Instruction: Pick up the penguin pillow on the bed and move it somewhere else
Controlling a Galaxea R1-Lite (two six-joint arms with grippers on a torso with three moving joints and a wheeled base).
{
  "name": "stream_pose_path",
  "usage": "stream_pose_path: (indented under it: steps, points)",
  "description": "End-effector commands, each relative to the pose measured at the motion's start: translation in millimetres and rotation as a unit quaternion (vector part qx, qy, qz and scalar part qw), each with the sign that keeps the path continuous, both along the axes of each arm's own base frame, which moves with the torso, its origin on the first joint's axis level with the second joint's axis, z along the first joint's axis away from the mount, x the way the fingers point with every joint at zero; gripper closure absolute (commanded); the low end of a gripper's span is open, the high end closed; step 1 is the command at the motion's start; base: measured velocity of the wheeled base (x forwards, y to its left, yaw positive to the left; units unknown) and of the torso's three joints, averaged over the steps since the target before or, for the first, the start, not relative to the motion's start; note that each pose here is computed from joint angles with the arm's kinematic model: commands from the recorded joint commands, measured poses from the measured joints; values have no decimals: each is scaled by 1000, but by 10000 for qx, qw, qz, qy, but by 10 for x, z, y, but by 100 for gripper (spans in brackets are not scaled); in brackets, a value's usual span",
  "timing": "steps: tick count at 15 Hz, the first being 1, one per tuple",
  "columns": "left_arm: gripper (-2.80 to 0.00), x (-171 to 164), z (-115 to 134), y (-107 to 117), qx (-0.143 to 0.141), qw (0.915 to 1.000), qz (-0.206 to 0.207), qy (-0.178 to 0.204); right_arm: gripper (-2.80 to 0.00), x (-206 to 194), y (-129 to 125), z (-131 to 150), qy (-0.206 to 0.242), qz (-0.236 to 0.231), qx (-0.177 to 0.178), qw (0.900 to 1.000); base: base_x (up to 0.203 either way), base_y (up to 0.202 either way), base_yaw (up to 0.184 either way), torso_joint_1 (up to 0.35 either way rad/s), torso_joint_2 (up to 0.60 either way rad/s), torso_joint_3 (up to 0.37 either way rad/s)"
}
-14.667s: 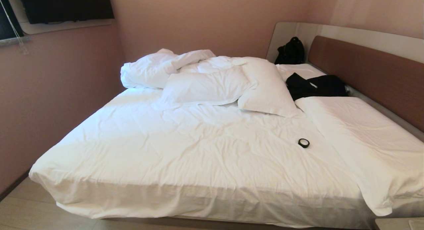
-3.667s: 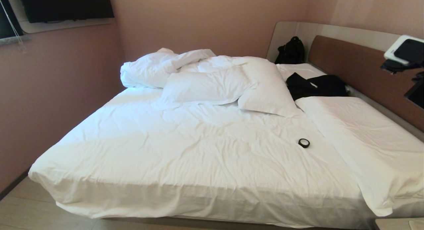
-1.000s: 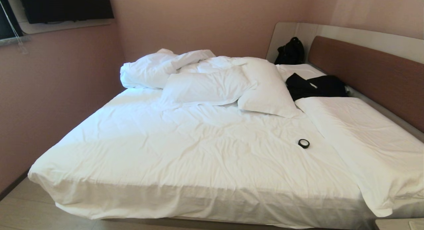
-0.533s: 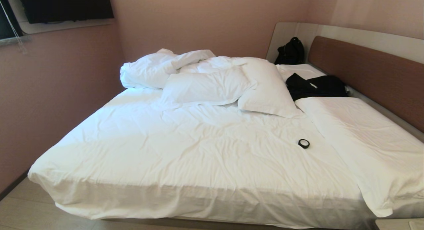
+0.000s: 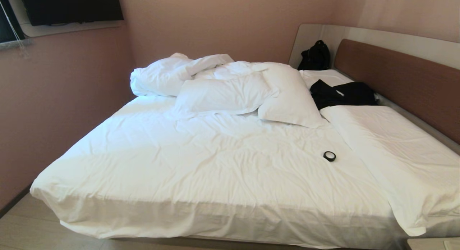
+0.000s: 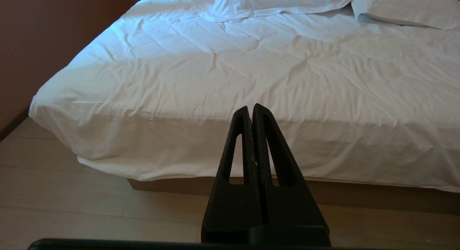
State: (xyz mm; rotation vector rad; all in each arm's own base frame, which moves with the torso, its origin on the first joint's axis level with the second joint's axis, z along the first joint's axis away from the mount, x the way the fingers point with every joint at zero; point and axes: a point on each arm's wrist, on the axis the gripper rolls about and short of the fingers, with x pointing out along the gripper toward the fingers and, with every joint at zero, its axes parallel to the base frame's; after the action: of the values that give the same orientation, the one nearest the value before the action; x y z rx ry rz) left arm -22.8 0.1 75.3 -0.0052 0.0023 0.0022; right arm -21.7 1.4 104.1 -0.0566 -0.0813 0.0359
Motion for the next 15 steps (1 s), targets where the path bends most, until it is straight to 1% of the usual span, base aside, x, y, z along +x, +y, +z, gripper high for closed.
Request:
stream_pose_path:
  steps: [1, 3, 9, 11, 13, 15]
  points:
    - [0, 1, -4, 0, -5, 10000, 5, 4, 0, -9, 0, -102, -6, 8, -14, 10000, 0, 0, 0, 0, 0, 0]
    - [0, 1, -5, 0, -5, 10000, 5, 11, 0, -17, 0, -167, 2, 1, -13, 10000, 0, 0, 0, 0, 0, 0]
    - [0, 1, -4, 0, -5, 10000, 5, 4, 0, -15, -5, -221, 144, -116, 51, 9998, 0, 0, 0, 0, 0, 0]
    - [0, 1, -4, 0, -5, 10000, 5, 4, 0, -16, -9, -283, 481, -193, 65, 9986, 0, 0, 0, 0, 0, 0]
    - [0, 1, -4, 0, -5, 10000, 5, 4, 0, -17, -9, -279, 458, -207, 191, 9986, 0, 0, 0, 0, 0, 0]
    - [0, 1, -6, 0, 3, 10000, 5, 11, 0, -16, -9, -278, 450, -207, 191, 9986, 0, 0, 0, 0, 0, 0]
